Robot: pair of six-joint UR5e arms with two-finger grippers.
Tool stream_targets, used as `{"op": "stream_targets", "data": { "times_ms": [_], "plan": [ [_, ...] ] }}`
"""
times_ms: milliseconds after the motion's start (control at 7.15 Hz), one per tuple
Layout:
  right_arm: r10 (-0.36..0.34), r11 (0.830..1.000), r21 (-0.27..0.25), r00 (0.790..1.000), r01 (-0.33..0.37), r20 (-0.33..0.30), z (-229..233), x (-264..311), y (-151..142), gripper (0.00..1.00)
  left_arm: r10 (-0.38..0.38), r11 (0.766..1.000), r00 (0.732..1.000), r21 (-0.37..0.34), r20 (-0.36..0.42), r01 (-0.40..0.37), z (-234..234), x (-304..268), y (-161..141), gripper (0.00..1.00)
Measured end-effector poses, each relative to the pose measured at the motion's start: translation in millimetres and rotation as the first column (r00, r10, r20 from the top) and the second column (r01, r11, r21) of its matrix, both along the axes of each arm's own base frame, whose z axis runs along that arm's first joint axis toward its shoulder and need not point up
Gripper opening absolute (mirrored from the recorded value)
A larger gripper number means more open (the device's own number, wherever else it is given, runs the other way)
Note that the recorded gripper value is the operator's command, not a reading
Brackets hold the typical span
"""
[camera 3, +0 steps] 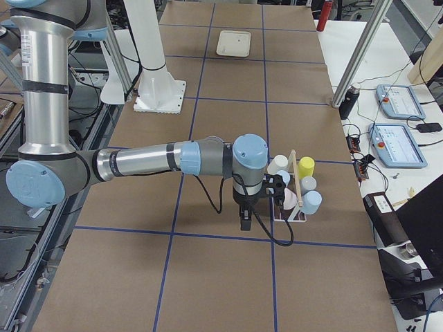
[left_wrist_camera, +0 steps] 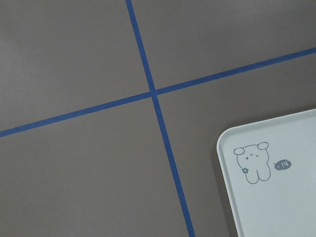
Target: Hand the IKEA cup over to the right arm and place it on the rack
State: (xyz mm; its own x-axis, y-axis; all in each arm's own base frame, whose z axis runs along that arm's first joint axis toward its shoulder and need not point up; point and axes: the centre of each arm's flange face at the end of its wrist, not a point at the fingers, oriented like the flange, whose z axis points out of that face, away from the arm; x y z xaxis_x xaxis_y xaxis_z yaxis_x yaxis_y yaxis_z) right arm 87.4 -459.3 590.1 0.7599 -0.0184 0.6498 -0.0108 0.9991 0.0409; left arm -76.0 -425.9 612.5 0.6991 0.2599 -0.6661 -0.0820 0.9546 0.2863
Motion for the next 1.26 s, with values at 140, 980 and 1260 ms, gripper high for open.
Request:
{"op": "stream_targets", "data": {
  "times_ms": [140,980,1260],
  "plan": [
    [-0.001,1.0,-0.007,1.0,0.001,0.001,4,0,1,1.0,-0.003,1.0,1.0,0.003,0.022,0.003,2,-2,0,1.0],
    [-0.004,0.999,-0.05,1.0,0.005,0.011,26,-2,2,1.0,-0.007,1.0,0.999,0.021,0.044,0.006,27,-2,0,1.0],
    [-0.005,0.999,-0.049,1.0,0.005,0.011,25,-2,2,1.0,-0.005,1.0,0.999,0.022,0.046,0.004,27,-2,0,1.0]
  ]
}}
